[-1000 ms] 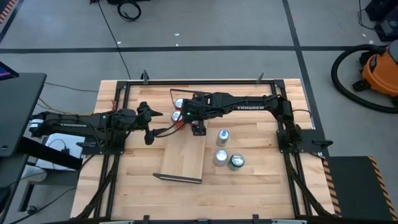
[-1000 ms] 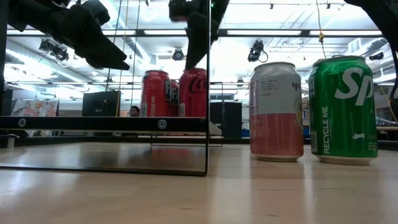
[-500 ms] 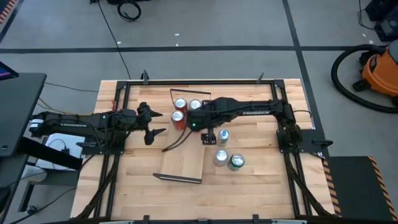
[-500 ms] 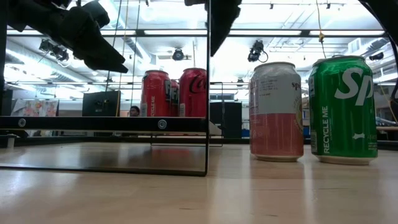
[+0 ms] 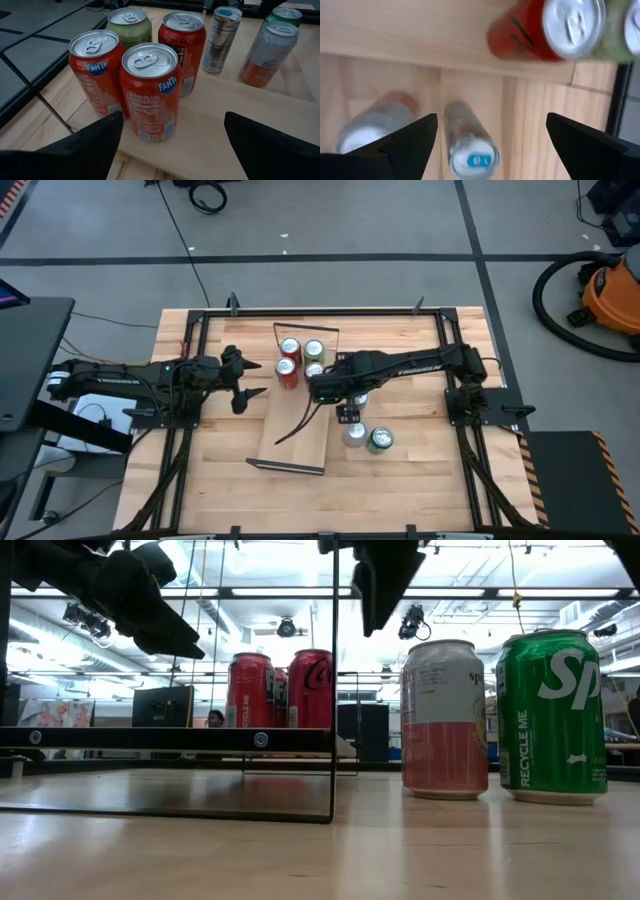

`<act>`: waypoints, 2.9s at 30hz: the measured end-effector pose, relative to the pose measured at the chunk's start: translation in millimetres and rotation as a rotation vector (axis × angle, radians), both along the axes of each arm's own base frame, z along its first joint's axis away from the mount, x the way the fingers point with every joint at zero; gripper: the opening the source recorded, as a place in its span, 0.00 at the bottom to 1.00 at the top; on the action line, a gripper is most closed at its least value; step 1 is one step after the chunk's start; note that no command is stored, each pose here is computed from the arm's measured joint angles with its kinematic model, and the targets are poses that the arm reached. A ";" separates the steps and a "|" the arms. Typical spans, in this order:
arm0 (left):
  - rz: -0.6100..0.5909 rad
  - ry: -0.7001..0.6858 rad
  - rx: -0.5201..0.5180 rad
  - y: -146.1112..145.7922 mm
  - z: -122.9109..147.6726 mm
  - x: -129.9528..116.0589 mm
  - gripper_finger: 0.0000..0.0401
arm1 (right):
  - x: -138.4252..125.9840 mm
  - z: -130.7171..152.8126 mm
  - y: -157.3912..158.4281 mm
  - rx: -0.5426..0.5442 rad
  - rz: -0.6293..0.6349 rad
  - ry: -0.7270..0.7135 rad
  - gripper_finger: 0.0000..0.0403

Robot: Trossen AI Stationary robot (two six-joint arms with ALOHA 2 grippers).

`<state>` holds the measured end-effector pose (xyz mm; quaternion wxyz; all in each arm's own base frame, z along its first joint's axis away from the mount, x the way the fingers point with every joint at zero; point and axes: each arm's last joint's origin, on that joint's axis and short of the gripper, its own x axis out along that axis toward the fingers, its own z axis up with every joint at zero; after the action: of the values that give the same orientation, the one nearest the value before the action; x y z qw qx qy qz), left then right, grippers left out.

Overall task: Place canned beverage on shelf
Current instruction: Put the blue soda can on the shelf

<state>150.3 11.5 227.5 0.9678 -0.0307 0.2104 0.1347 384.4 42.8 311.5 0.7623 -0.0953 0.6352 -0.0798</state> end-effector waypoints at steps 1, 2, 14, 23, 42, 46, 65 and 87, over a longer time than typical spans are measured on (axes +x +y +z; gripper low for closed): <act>0.000 0.001 0.000 0.0 -0.1 0.0 0.89 | -3.5 -0.2 -0.4 0.001 -0.002 -0.003 0.95; 0.000 0.001 -0.001 0.0 -0.1 0.0 0.89 | -6.5 -0.9 -0.6 0.004 -0.002 -0.019 0.95; 0.002 -0.010 -0.004 0.0 0.8 0.4 0.89 | -43.4 -36.1 -5.2 0.021 0.002 -0.086 0.95; -0.028 -0.037 0.030 -2.4 3.9 1.9 0.89 | -54.7 -64.8 -13.8 0.067 -0.016 -0.045 0.93; -0.325 -0.127 0.005 -39.9 11.8 3.2 0.89 | -50.0 -51.5 -26.3 0.083 -0.035 -0.067 0.65; -0.291 -0.181 -0.043 -41.9 13.3 14.2 0.89 | -48.2 -29.6 -26.4 0.074 -0.041 -0.088 0.66; -0.188 -0.050 0.120 -58.5 31.0 112.2 0.89 | -33.0 42.2 -19.0 0.163 -0.005 -0.377 0.66; -0.026 -0.011 0.095 -61.4 26.3 152.3 0.73 | -20.4 51.1 -15.8 0.231 -0.024 -0.541 0.66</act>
<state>302.6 -49.9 253.8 0.9710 0.0171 0.1988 0.1318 364.0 27.0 362.6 0.9087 0.0246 0.4150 -0.0385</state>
